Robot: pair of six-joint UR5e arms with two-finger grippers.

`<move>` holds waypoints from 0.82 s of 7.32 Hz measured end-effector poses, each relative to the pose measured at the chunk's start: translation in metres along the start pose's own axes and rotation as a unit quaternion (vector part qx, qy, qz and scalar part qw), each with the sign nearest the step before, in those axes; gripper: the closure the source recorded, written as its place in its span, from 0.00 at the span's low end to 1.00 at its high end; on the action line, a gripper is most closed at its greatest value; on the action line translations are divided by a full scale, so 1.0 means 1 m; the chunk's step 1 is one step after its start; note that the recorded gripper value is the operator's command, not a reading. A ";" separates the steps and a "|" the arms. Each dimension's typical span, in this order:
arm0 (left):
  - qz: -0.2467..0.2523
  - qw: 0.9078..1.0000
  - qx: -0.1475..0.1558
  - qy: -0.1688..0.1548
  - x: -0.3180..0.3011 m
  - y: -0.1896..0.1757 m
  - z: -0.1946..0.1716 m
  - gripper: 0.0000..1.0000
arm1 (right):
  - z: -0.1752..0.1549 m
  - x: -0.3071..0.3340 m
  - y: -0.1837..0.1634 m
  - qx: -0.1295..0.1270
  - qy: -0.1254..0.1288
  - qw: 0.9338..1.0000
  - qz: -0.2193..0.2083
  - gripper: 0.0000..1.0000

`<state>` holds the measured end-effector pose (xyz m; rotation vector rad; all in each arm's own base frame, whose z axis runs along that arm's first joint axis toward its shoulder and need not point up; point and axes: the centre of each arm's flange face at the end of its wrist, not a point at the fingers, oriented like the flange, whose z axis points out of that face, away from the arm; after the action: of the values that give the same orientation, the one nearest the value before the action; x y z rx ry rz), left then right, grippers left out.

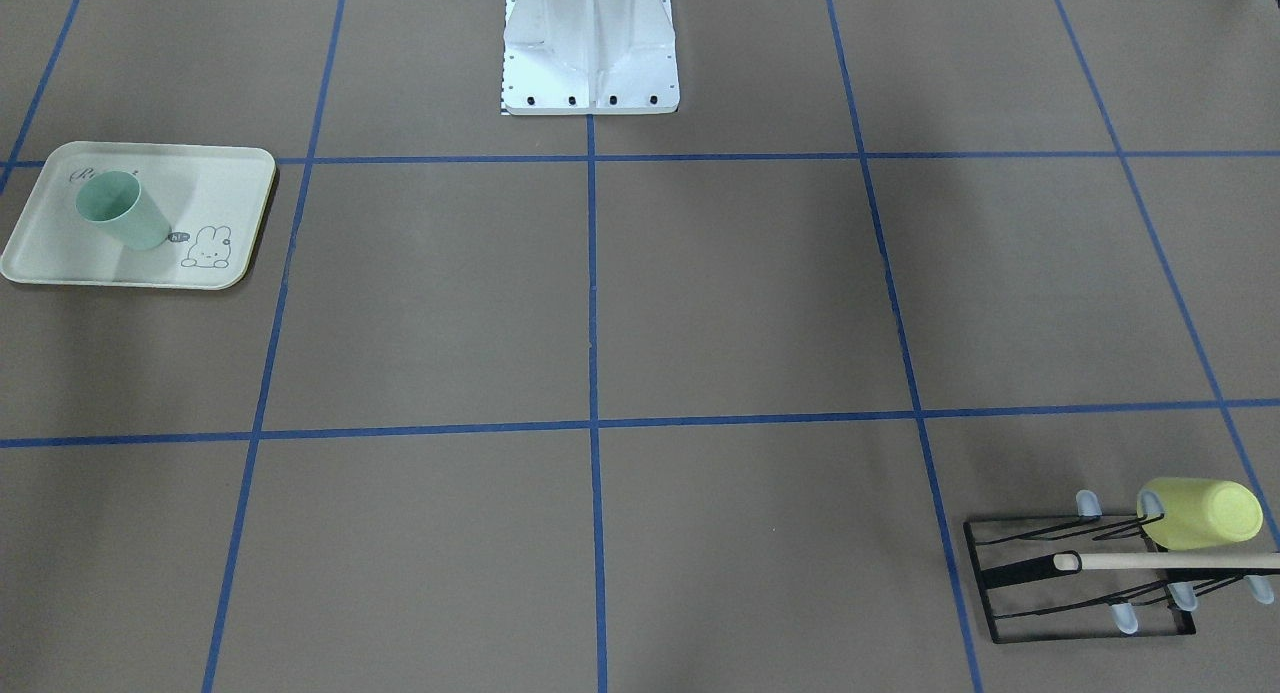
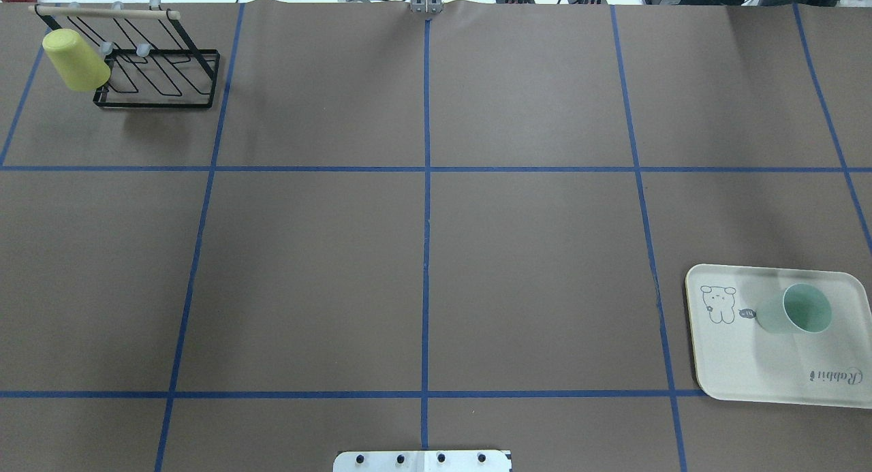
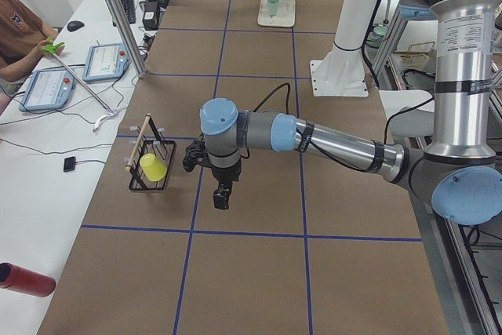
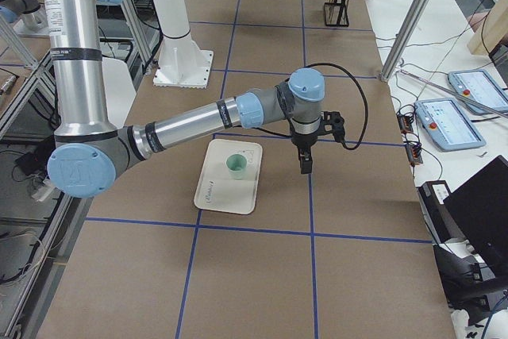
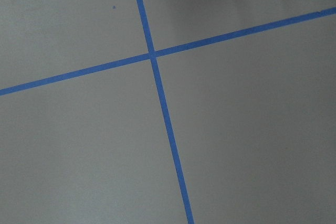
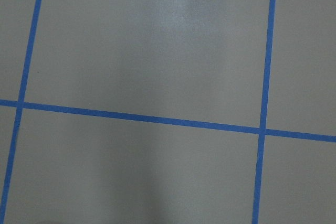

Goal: Left arm grabs green cup and hands to right arm on tray

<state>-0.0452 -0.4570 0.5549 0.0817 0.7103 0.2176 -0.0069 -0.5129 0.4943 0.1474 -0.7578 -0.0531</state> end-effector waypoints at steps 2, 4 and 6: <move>-0.006 1.000 0.002 0.000 0.003 0.005 -0.003 0.00 | 0.001 0.001 0.000 -0.001 0.000 1.000 0.001 0.01; -0.022 1.000 0.003 0.000 0.005 0.008 -0.002 0.00 | 0.002 0.000 -0.001 -0.003 -0.004 1.000 0.002 0.01; -0.024 1.000 0.007 0.000 0.006 0.009 -0.003 0.00 | 0.004 0.000 -0.002 -0.004 -0.003 1.000 0.003 0.01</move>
<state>-0.0442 -0.4473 0.5497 0.0777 0.7129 0.1670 -0.0091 -0.5155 0.4970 0.1375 -0.7649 -0.0504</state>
